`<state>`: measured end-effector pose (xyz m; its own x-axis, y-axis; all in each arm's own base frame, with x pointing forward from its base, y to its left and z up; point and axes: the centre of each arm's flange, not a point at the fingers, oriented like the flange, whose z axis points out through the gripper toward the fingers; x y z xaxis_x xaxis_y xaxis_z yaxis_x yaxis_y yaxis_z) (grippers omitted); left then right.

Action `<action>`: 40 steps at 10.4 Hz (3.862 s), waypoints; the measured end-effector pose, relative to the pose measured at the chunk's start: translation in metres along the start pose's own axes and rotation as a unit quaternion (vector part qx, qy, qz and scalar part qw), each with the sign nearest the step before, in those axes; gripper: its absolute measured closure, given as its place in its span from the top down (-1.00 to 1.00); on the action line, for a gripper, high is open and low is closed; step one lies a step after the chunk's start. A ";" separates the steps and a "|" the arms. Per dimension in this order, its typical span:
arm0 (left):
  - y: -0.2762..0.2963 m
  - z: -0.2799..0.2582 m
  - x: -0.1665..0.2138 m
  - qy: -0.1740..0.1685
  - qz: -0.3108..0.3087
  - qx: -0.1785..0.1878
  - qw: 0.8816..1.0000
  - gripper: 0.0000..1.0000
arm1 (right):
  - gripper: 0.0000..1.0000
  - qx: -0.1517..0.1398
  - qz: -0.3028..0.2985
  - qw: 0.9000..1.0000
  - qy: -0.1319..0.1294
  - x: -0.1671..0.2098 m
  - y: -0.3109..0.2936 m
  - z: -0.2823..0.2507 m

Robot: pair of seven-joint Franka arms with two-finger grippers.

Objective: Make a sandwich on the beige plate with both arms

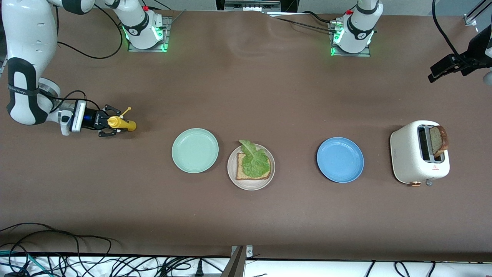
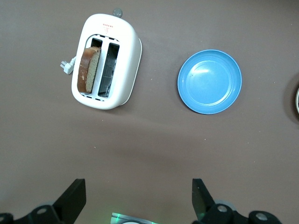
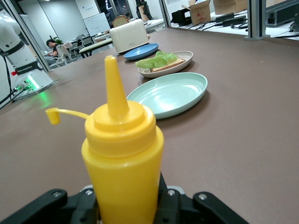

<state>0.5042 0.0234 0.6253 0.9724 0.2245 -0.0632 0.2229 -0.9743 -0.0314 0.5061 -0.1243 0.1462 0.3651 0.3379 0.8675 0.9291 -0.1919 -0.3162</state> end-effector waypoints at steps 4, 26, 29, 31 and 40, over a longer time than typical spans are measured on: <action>0.000 0.000 0.000 0.000 0.000 0.000 1.000 1.00 | -0.61 -0.011 0.087 0.995 -0.047 0.075 0.029 0.014; 0.000 0.000 0.000 0.001 0.000 0.000 1.000 1.00 | -0.82 -0.107 -0.063 0.919 -0.375 0.299 0.016 0.304; 0.000 -0.001 0.000 0.001 0.000 0.000 1.000 1.00 | -0.82 -0.133 -0.050 0.900 -0.413 0.298 0.029 0.353; 0.000 -0.001 0.000 0.001 0.000 0.000 1.000 1.00 | -0.82 -0.145 -0.058 0.868 -0.471 0.291 0.030 0.380; 0.000 -0.001 0.000 0.001 0.000 0.000 1.000 1.00 | -0.82 -0.157 -0.068 0.712 -0.681 0.307 -0.018 0.450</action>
<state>0.5047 0.0237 0.6264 0.9725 0.2249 -0.0604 0.2234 -0.9742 -0.0308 0.6279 0.3977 0.2456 0.1908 0.9118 -0.3636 0.9803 -0.1961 0.0228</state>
